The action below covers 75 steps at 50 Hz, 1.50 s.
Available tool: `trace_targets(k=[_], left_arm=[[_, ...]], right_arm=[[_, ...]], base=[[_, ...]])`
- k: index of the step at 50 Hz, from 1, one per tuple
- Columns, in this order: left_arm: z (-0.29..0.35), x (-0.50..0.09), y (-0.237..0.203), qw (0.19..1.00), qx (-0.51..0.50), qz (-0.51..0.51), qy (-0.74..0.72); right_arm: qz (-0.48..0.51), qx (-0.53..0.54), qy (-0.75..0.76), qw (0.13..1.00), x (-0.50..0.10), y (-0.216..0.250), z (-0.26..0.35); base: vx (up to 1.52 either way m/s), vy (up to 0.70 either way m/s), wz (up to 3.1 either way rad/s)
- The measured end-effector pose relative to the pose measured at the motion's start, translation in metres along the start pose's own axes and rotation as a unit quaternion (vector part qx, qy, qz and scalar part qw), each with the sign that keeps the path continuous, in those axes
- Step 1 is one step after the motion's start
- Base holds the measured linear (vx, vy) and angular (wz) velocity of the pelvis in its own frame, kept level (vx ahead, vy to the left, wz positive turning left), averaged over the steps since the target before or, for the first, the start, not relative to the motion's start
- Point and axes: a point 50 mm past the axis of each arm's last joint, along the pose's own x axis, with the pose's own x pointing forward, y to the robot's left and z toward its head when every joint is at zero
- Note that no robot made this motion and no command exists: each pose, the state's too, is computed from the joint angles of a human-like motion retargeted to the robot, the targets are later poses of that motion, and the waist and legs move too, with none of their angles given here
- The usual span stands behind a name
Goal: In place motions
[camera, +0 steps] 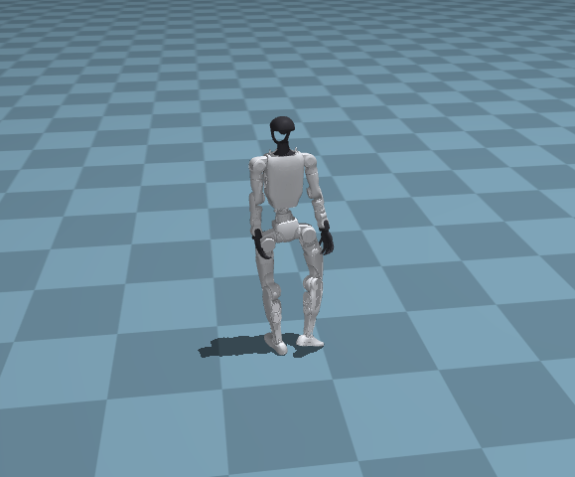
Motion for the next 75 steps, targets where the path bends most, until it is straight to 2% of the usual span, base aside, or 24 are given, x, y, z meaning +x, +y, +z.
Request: trace_targets(k=[5, 10, 15, 22, 33, 45, 61, 75], left_arm=[[-0.003, -0.003, 0.016, 1.0, 0.003, 0.027, 0.014], [-0.026, -0.009, 0.045, 0.997, -0.013, 0.059, 0.055], [-0.045, -0.015, 0.061, 0.991, -0.032, 0.079, 0.104], [-0.066, -0.012, 0.046, 0.987, -0.077, 0.033, 0.138], [-0.068, 0.001, 0.007, 0.992, -0.047, -0.003, 0.117], [-0.037, 0.0, 0.011, 0.997, -0.012, 0.004, 0.071], [-0.008, -0.005, 0.025, 0.997, 0.057, 0.038, 0.041], [-0.035, -0.003, 0.017, 0.995, 0.021, -0.01, 0.093]], right_arm=[[-0.004, 0.043, -0.027, 0.999, -0.002, -0.009, 0.014], [0.001, 0.067, -0.108, 0.992, -0.008, -0.009, 0.053], [-0.007, 0.024, -0.191, 0.981, -0.019, -0.019, 0.089], [-0.027, -0.068, -0.233, 0.97, -0.031, -0.025, 0.117], [0.001, -0.09, -0.191, 0.977, -0.022, -0.01, 0.101], [0.031, -0.06, -0.104, 0.992, -0.01, 0.005, 0.066], [0.006, -0.045, -0.113, 0.993, -0.009, -0.005, 0.059], [-0.004, 0.101, -0.084, 0.991, -0.003, -0.017, 0.021]], base=[[-0.27, 0.27, 2.41], [-0.09, 0.05, 1.51], [0.0, 0.01, 1.35], [0.13, -0.07, 0.98], [0.2, -0.11, 0.53], [0.06, -0.13, 0.41], [-0.08, -0.03, 0.44], [-0.1, 0.19, 0.04]])
